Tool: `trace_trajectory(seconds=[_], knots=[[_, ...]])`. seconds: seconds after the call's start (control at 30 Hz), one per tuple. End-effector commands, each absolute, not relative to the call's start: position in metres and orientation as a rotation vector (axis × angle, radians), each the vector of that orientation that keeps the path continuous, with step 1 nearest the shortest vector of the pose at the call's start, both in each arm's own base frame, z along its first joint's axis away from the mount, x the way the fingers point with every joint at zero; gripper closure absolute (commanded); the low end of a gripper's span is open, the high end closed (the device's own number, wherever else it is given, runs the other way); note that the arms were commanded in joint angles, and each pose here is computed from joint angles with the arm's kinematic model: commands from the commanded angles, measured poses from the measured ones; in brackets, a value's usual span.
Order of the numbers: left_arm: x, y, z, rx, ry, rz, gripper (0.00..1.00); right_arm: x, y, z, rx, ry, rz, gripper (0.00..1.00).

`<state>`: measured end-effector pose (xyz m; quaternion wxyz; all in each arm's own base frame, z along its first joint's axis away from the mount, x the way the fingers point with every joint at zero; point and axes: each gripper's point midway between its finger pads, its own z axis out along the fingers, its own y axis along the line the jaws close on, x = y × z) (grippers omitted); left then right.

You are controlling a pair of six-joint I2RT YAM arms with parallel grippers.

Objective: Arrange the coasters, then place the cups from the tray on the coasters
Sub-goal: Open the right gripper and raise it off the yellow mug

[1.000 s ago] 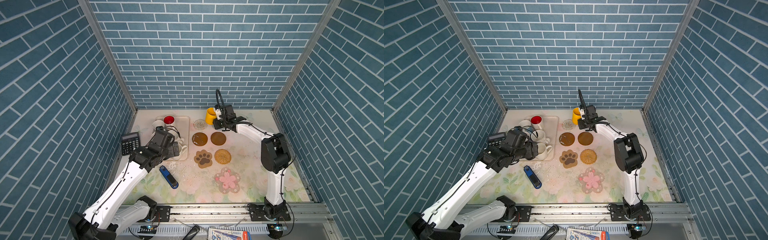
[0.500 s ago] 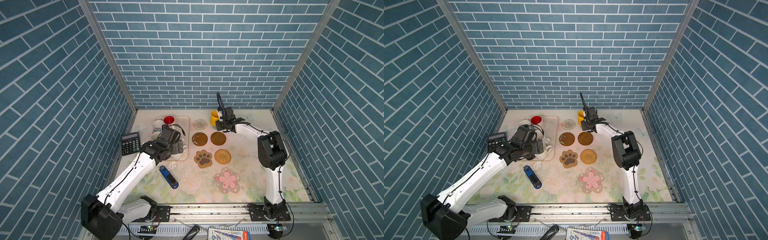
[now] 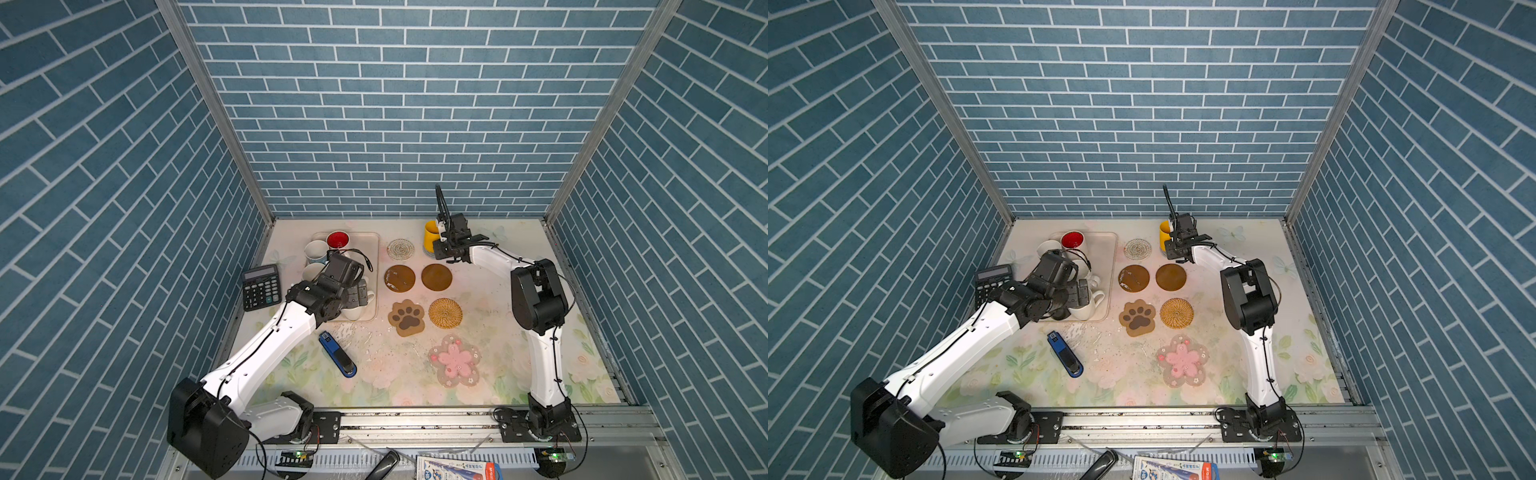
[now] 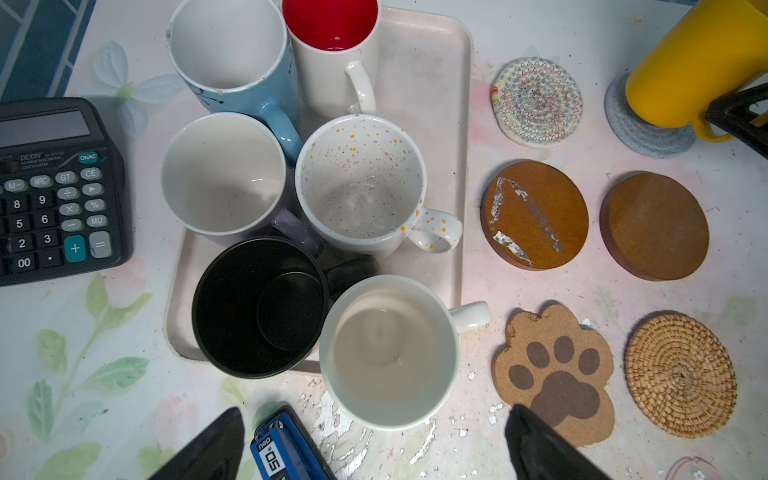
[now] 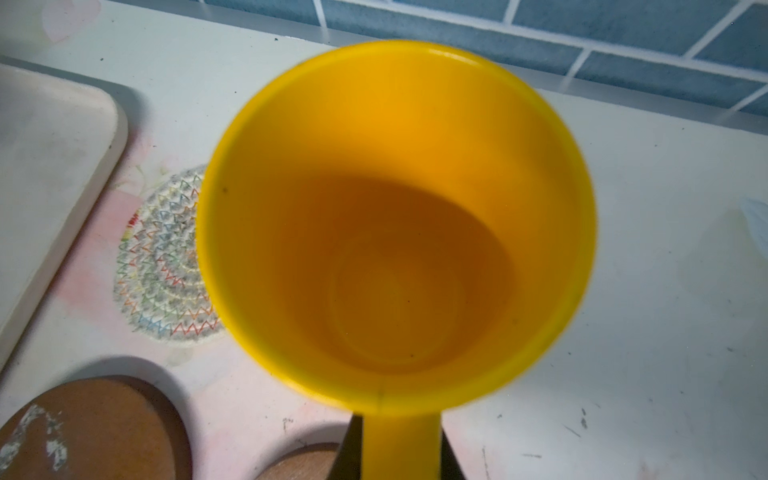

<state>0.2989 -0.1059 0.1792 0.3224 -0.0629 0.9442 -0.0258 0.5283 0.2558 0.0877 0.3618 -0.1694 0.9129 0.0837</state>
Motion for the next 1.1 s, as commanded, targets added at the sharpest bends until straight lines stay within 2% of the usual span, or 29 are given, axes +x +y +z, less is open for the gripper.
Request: trace_trajectory(seconds=[0.0,0.73,0.8,1.07], knots=[[0.300,-0.101,0.172,-0.177,2.483,-0.039,0.01,0.552,0.261,0.142,-0.398,2.190,0.231,1.00],[0.294,-0.098,0.175,-0.179,2.482,-0.034,0.01,0.542,0.251,0.114,-0.359,2.245,0.218,1.00],[0.293,-0.097,0.176,-0.180,2.481,-0.034,0.01,0.540,0.250,0.111,-0.350,2.253,0.220,0.96],[0.286,-0.094,0.181,-0.178,2.476,-0.046,0.01,0.534,0.247,0.111,-0.343,2.254,0.224,0.64]])
